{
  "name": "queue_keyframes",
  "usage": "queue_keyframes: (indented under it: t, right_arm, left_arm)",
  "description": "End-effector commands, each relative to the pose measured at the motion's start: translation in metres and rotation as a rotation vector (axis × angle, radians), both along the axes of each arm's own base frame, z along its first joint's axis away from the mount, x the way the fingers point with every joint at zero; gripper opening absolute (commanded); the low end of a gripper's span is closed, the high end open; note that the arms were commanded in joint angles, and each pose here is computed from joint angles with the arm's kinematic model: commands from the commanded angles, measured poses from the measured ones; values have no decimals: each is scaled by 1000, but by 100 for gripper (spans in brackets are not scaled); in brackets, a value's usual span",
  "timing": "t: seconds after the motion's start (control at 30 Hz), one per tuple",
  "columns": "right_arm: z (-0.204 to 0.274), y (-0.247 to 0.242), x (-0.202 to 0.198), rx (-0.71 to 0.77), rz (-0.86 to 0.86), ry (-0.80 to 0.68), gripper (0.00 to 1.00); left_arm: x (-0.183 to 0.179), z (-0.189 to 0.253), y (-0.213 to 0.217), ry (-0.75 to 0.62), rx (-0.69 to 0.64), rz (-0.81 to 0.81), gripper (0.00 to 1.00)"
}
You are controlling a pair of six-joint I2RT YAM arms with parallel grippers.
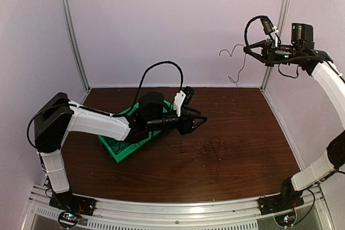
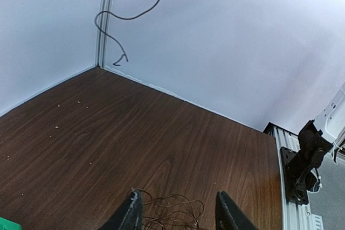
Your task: Untangle the cables
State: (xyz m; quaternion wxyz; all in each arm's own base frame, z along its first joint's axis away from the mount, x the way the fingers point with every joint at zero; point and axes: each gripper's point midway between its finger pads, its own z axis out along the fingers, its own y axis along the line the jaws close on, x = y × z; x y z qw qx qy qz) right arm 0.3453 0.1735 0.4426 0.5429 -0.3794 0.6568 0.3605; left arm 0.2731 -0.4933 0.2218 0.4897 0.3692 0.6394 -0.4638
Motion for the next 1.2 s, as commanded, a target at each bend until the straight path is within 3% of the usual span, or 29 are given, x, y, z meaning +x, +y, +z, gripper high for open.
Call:
queue_keyframes:
  t: [0.0,0.27,0.43,0.57,0.87,1.17]
  right_arm:
    - [2,4,-10,2,17,-37,0]
    - [-28,22,-16,-6,64,38,0]
    - [-44,41,-26,2,104,80,0]
    - [-51,53,-34,-6,138,91,0]
    - [-50,60,-40,6,167,101,0]
    - [-50,62,-42,19,185,114,0]
  left_arm:
    - [9,19,2,-32,-7,59,47]
    - [-2,72,-6,-170,-159,11,47]
    - [-4,94,-25,-246,-180,19,47]
    - [9,96,-34,-225,-195,73,47]
    - [10,69,-68,-266,-113,9,44]
    - [17,56,-70,-295,-72,36,30]
